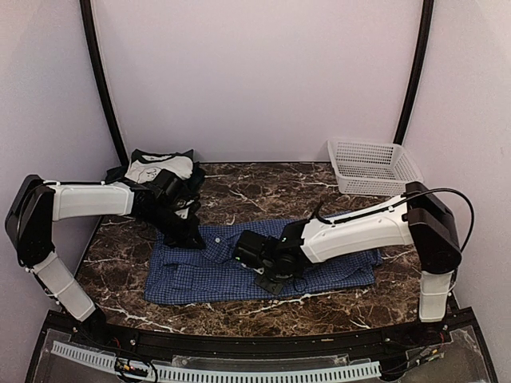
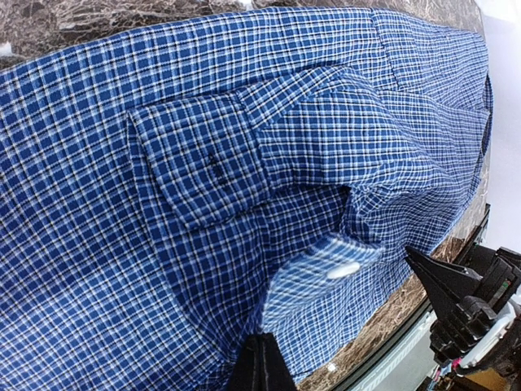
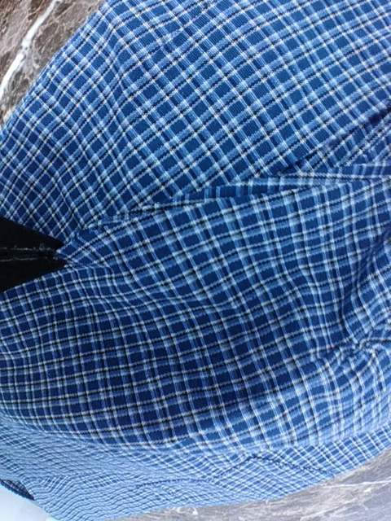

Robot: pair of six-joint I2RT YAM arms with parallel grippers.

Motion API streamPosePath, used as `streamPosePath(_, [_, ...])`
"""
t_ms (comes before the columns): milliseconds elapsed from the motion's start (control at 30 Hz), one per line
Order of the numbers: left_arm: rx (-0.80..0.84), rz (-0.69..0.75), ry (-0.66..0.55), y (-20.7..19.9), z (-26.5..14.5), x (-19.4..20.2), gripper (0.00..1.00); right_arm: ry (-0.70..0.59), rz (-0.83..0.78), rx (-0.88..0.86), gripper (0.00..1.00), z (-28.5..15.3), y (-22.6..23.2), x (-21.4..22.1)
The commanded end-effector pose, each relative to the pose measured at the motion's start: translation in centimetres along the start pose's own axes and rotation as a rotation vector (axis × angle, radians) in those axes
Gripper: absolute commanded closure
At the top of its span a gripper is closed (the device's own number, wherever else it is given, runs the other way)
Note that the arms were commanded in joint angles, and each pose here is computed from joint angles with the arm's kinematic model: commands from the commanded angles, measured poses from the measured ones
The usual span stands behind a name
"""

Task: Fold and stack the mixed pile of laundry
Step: Smooth out the rectangle-folded shirt at the center of the board.

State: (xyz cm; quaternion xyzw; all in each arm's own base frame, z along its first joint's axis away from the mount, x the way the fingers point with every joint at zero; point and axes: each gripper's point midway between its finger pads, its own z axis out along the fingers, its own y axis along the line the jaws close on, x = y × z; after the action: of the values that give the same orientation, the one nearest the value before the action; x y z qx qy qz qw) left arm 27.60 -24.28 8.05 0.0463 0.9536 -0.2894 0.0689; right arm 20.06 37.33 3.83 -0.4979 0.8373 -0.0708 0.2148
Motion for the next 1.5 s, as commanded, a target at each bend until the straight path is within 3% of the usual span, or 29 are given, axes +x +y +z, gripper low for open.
streamPosePath(0, [0.006,0.008,-0.011,-0.4,-0.9,-0.6,1.0,-0.048,0.029,0.034,1.0,-2.6,-1.4,-0.7])
streamPosePath(333, [0.02,0.013,-0.006,-1.5,-2.3,-0.7,1.0,-0.093,0.057,-0.019,1.0,-5.3,-1.7,0.3])
streamPosePath(667, [-0.046,-0.022,0.042,0.3,-2.9,2.0,1.0,-0.124,-0.008,-0.169,1.0,-5.2,2.1,-0.2])
streamPosePath(733, [-0.072,-0.028,0.047,1.1,-2.7,2.4,1.0,-0.137,-0.008,-0.18,0.9,-5.3,2.3,-0.8])
streamPosePath(833, [-0.083,-0.019,0.042,1.7,-2.1,2.4,1.0,-0.134,-0.017,-0.198,0.56,-5.6,2.6,-1.0])
streamPosePath(900, [-0.046,-0.009,0.029,1.1,-1.8,1.9,0.91,-0.145,-0.011,-0.21,0.46,-6.2,2.5,-1.0])
streamPosePath(967, [0.001,0.01,0.011,0.2,-1.4,1.1,0.75,-0.171,0.011,-0.23,0.4,-7.2,2.1,-0.9])
streamPosePath(1067, [0.037,0.039,-0.016,-0.5,-0.6,-0.4,0.55,-0.24,0.099,-0.288,0.36,-9.4,0.4,-1.4])
streamPosePath(1267, [0.047,0.041,0.003,-0.1,1.9,-1.6,0.51,-0.275,0.313,-0.358,0.35,-9.7,-4.6,-0.4])
streamPosePath(1467, [0.025,0.033,0.024,0.8,3.5,-1.8,0.47,-0.212,0.413,-0.398,0.36,-7.4,-5.8,2.1])
